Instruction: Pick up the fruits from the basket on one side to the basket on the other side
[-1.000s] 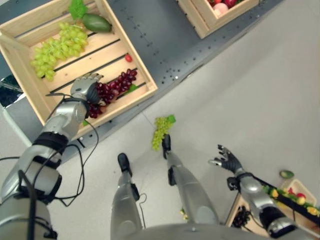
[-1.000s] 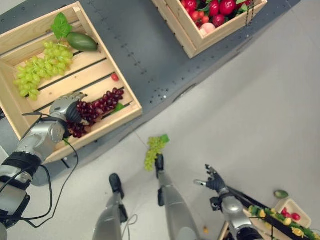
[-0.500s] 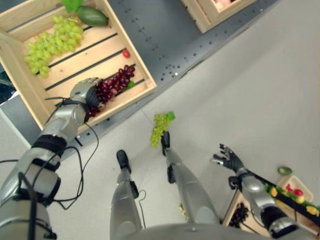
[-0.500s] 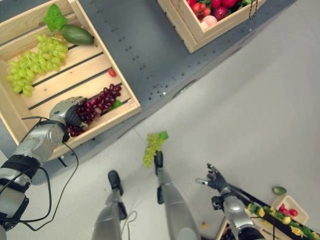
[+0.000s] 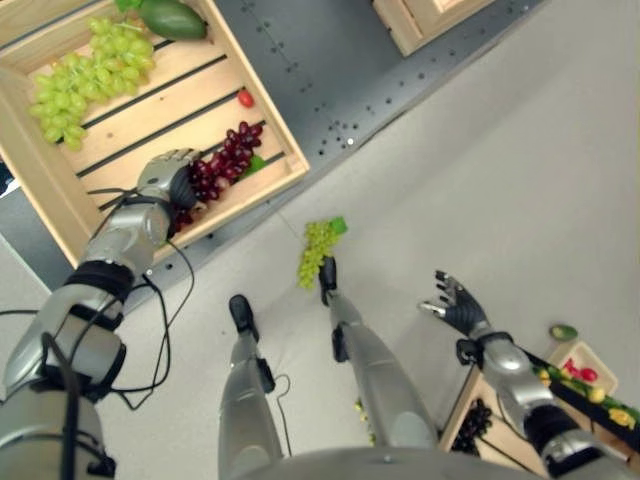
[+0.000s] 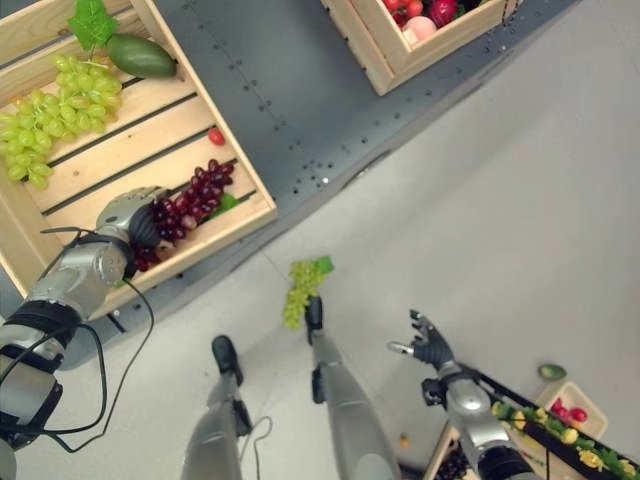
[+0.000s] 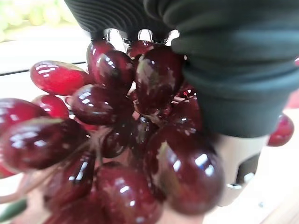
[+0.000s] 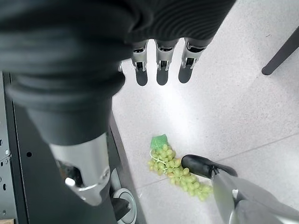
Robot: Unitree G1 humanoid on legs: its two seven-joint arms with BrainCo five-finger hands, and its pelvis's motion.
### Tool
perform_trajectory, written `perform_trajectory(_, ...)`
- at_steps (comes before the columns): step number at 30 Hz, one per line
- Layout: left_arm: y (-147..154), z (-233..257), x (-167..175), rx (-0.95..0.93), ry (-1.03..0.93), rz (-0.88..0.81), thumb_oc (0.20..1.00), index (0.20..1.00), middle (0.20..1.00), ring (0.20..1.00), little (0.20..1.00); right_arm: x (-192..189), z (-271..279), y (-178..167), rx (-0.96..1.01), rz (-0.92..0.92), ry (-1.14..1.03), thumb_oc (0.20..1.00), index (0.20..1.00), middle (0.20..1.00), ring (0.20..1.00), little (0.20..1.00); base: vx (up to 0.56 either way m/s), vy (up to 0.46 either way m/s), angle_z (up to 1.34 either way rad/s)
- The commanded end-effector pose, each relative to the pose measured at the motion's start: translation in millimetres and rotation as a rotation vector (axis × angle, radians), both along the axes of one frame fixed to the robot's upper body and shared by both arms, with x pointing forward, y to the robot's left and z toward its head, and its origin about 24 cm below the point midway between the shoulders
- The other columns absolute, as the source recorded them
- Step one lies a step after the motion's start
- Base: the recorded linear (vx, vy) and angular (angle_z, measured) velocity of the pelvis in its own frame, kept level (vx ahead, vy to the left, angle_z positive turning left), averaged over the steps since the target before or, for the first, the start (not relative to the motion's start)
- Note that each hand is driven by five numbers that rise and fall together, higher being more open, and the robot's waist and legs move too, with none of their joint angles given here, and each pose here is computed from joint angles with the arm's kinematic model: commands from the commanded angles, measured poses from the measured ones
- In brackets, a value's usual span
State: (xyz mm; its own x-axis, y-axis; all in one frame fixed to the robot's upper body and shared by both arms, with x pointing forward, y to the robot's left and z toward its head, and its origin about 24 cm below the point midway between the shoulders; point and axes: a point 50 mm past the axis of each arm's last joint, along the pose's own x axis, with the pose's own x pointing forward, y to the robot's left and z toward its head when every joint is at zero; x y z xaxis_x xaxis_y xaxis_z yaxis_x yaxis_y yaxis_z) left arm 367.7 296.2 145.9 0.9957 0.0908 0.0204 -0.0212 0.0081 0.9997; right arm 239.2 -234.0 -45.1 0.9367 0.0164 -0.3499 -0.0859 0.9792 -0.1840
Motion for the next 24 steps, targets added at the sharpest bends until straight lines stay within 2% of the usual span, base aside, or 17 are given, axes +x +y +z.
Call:
perform_trajectory(1, 14.1, -36.3, -13.6, 0.02, 0.136, 0.069, 1.0, 1.0, 1.0, 1.0, 1.0, -3.0, 9.9, -9.5, 0.004, -0.026, -0.064, 1.0, 1.0, 1.0, 1.0, 1.0, 0.0, 0.0, 0.0)
perform_trajectory(2, 10.6, -37.7, -11.5, 0.019, 0.14, 0.065, 0.407, 0.407, 0.407, 0.407, 0.407, -3.2, 9.9, -9.6, 0.003, -0.025, -0.064, 1.0, 1.0, 1.0, 1.0, 1.0, 0.0, -0.011, 0.03)
perform_trajectory(3, 10.5, -37.7, -11.4, 0.019, 0.14, 0.065, 0.241, 0.241, 0.241, 0.241, 0.241, -3.2, 9.9, -9.7, 0.003, -0.025, -0.064, 1.0, 1.0, 1.0, 1.0, 1.0, 0.0, -0.01, 0.06)
perform_trajectory(4, 10.5, -38.5, -11.4, 0.02, 0.144, 0.066, 0.2, 0.2, 0.2, 0.2, 0.2, -2.8, 11.2, -9.4, 0.004, -0.021, -0.07, 1.0, 1.0, 1.0, 1.0, 1.0, -0.01, -0.001, 0.06)
perform_trajectory(24, 9.9, -40.3, -8.3, 0.046, 0.173, 0.071, 0.2, 0.2, 0.2, 0.2, 0.2, -2.3, 13.0, -9.7, 0.01, -0.012, -0.078, 1.0, 1.0, 1.0, 1.0, 1.0, 0.0, 0.0, 0.0)
